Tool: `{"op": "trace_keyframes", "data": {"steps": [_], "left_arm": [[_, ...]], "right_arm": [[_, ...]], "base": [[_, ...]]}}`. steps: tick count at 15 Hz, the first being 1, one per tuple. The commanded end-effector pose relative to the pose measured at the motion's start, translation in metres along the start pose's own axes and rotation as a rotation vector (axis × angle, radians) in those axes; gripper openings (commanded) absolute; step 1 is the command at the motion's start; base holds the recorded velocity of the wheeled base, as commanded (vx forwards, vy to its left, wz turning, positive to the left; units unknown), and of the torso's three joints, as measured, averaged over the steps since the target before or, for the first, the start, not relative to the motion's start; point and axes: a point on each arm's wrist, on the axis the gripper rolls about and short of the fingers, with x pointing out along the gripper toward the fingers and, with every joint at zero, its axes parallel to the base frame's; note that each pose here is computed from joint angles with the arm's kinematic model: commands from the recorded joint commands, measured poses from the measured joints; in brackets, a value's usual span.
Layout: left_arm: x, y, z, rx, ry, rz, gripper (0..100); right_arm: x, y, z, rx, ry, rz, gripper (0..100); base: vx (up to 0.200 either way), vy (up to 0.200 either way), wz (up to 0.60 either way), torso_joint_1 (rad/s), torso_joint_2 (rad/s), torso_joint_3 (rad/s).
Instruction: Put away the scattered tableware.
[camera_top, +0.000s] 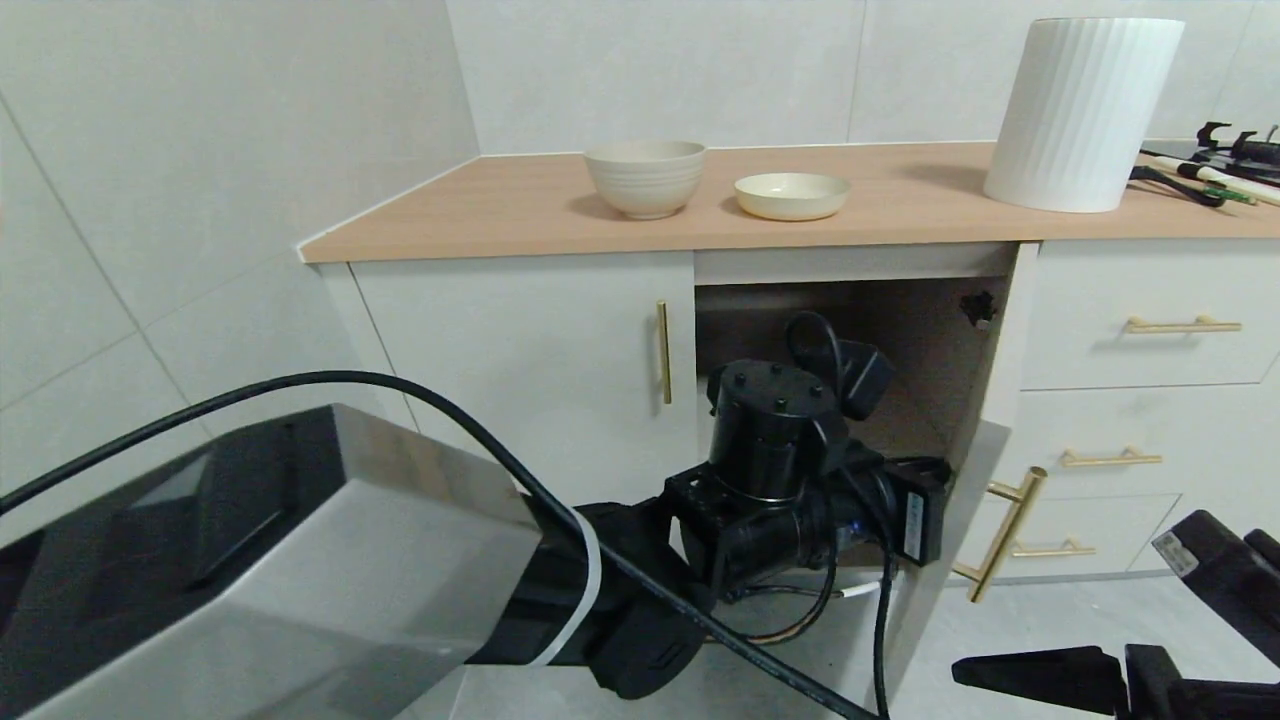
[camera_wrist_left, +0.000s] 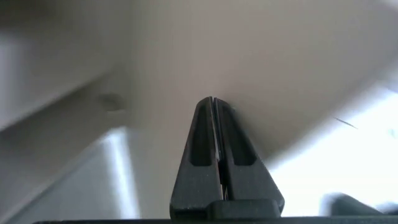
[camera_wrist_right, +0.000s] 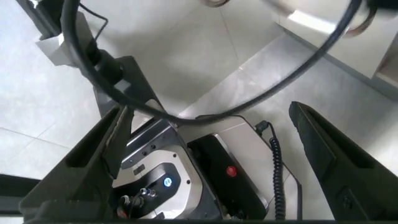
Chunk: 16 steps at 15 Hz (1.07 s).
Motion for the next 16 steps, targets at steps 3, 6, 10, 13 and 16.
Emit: {"op": "trace_keyframes", "data": {"steps": [3, 6, 10, 13, 16], "left_arm": [[-0.055, -0.009, 0.029, -0.110, 0.041, -0.192, 0], [-0.054, 0.013, 0.024, -0.040, 0.033, -0.105, 0], [-0.089, 0.042, 0.050, -0.031, -0.062, 0.077, 0], [-0.144, 0.057, 0.061, -0.029, -0.083, 0.189, 0], [-0.205, 0.074, 0.061, -0.001, -0.084, 0.345, 0]], "right_arm": [[-0.003, 0.004, 0.000, -0.011, -0.013, 0.019, 100], [-0.004, 0.004, 0.001, -0.012, -0.015, 0.015, 100], [-0.002, 0.003, 0.000, -0.009, -0.007, 0.011, 100], [0.003, 0.002, 0.001, -0.006, 0.005, 0.004, 100], [0.028, -0.003, 0.012, -0.091, 0.017, -0.169, 100]], "base": [[0.000, 0.000, 0.00, 0.000, 0.00, 0.000], [0.000, 0.000, 0.00, 0.000, 0.00, 0.000], [0.000, 0.000, 0.00, 0.000, 0.00, 0.000], [0.000, 0.000, 0.00, 0.000, 0.00, 0.000], [0.000, 0.000, 0.00, 0.000, 0.00, 0.000]]}}
